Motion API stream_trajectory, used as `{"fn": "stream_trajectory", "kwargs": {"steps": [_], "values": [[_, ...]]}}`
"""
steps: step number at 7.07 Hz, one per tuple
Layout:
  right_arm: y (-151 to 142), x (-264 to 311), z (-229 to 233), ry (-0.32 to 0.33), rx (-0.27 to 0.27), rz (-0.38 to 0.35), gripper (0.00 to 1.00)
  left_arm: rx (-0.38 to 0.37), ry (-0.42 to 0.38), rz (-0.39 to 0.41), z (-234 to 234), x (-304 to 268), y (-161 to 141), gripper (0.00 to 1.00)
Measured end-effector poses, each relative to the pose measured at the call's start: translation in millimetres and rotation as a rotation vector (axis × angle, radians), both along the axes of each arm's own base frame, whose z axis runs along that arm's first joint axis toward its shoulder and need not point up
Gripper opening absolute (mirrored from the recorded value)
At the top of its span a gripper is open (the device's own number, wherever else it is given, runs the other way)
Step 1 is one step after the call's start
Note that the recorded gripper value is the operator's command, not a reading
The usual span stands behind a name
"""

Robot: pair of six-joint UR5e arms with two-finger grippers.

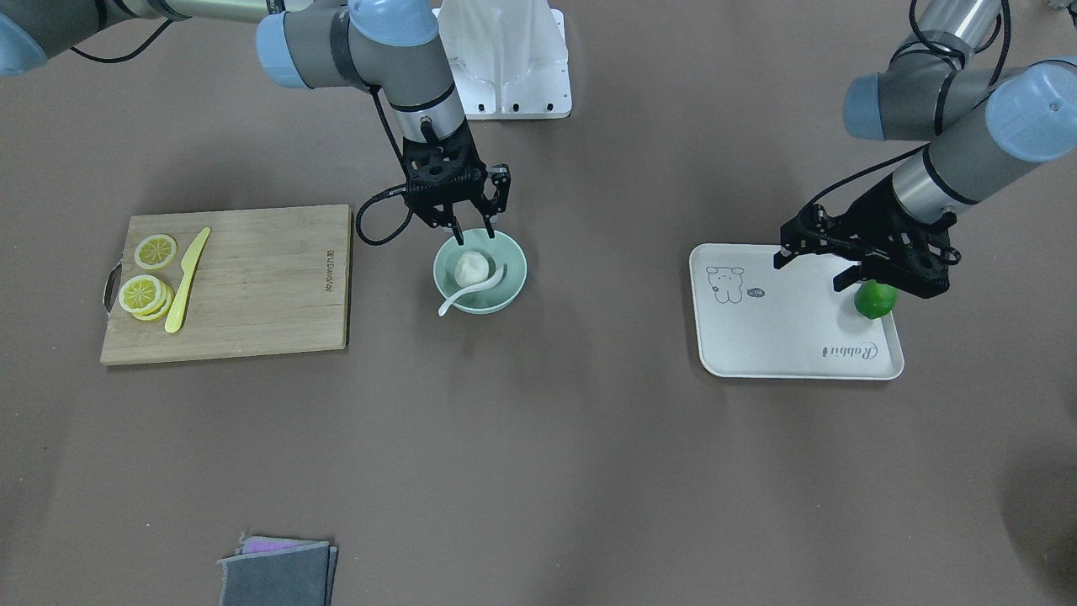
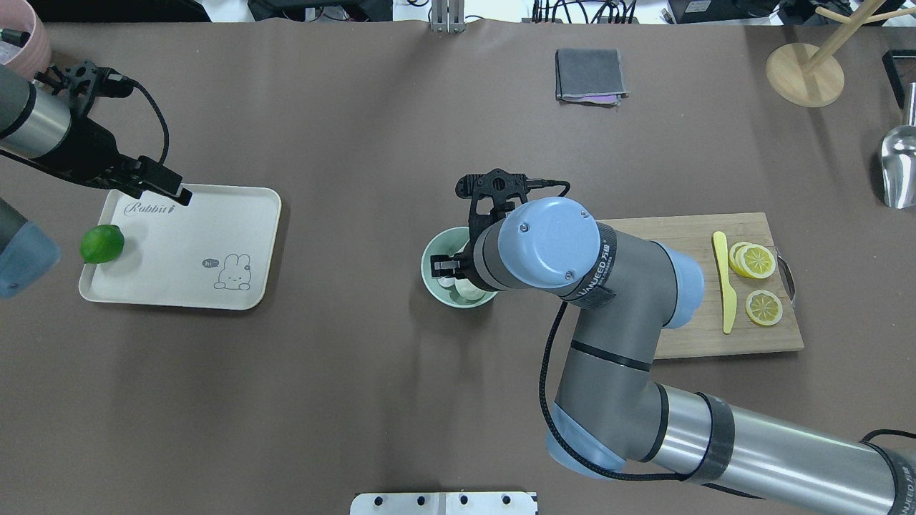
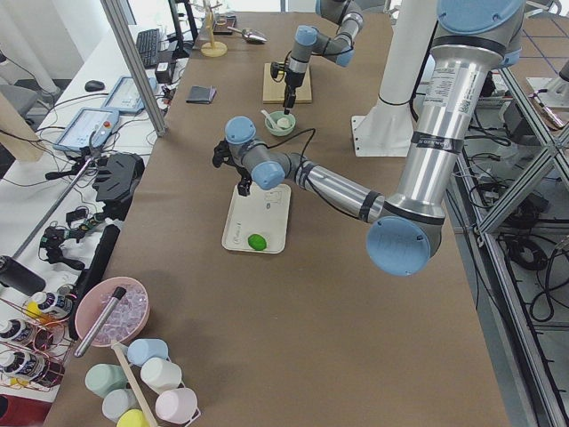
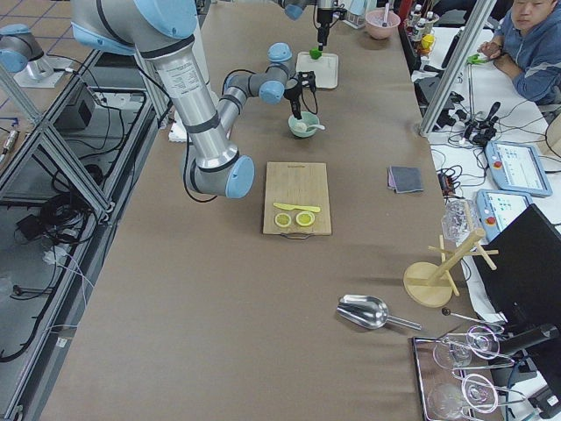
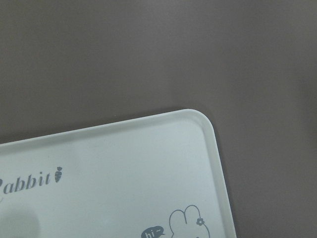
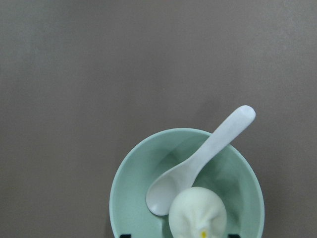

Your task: Put spoon and bun in bowl

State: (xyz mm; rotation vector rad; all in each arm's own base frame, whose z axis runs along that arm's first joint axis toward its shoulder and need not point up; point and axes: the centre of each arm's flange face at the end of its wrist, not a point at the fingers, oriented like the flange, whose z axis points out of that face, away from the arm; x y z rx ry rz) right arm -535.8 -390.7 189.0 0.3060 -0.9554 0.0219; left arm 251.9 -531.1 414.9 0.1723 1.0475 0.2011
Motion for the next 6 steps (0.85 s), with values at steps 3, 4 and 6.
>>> {"fn": "stream_trajectory", "kwargs": {"steps": [3,4,6], "values": [[-24.7,92.3,66.6,0.069,-0.03,-0.04,1.0,0.025,-0.063,-0.042,44.1,-66.2,-6.8,0.98],[-39.6,145.0,107.3,0.11,-0.034,-0.08,1.0,0.053,-0.108,-0.043,70.2,-108.2,-7.4,0.98],[-64.5,253.2,181.0,0.158,-0.032,-0.166,1.0,0.086,-0.185,-0.016,101.4,-179.8,-11.0,0.98]]}}
